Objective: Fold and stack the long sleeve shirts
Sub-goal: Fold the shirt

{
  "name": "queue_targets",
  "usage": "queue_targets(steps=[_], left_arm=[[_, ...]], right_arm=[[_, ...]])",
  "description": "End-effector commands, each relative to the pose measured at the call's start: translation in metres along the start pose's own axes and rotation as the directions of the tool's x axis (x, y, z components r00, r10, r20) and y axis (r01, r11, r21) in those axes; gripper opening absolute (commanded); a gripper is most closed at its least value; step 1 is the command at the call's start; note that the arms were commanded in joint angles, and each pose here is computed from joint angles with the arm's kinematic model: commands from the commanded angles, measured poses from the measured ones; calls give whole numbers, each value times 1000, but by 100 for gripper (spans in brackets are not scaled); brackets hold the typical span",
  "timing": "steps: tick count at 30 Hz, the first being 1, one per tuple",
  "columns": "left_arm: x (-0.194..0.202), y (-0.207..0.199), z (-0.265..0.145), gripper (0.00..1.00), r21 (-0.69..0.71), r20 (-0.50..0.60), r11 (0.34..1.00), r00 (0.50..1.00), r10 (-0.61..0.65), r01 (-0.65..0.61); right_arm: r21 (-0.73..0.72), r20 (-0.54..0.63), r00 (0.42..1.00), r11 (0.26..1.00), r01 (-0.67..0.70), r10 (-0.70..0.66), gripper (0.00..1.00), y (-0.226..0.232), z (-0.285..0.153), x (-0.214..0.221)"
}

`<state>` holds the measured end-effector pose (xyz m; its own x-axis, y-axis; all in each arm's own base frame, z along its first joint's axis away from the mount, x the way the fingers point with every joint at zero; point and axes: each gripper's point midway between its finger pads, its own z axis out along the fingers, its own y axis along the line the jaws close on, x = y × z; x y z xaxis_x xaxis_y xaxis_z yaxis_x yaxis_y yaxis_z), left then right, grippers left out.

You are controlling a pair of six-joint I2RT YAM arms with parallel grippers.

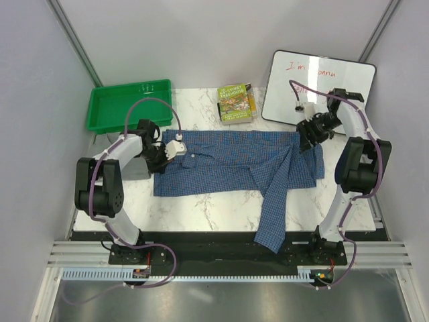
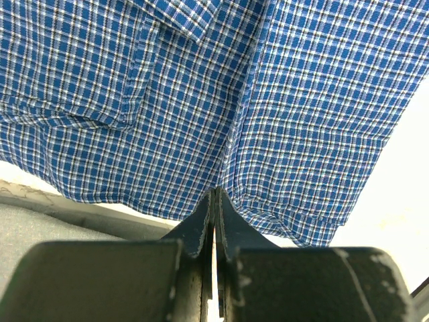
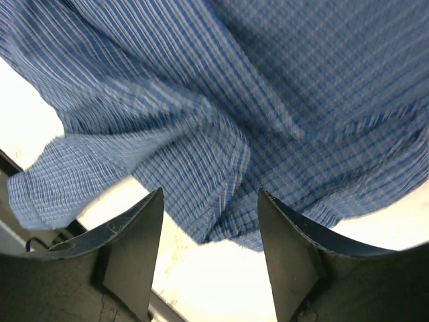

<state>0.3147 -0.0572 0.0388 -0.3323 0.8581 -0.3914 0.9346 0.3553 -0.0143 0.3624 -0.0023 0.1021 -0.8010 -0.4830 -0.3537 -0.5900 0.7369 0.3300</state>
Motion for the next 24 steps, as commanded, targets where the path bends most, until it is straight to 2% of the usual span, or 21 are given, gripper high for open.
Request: queue_targets(steps=[1,5,10,19,24], left_arm=[[-2,4,-13,2,-46,11,999,1000,-13,13],[-5,5,-14,2,-49,20,999,1000,-13,14],[-5,4,-15,2,-50,23,999,1000,-13,15],[-7,4,-15,2,-47,31,999,1000,-6,8],[-7,4,-15,2,-49,30,999,1000,-3,4]], right_arm=[[-10,122,976,984,180,-178,66,30,-13,-50],[7,42,920,921,390,-390,67,64,11,-66],[-38,-31,839,839,542,-544,67,96,44,-76],[-148,-166,682,701,697,-713,69,121,75,-52],[-145,-218,634,667,731,-742,70,117,87,-40]])
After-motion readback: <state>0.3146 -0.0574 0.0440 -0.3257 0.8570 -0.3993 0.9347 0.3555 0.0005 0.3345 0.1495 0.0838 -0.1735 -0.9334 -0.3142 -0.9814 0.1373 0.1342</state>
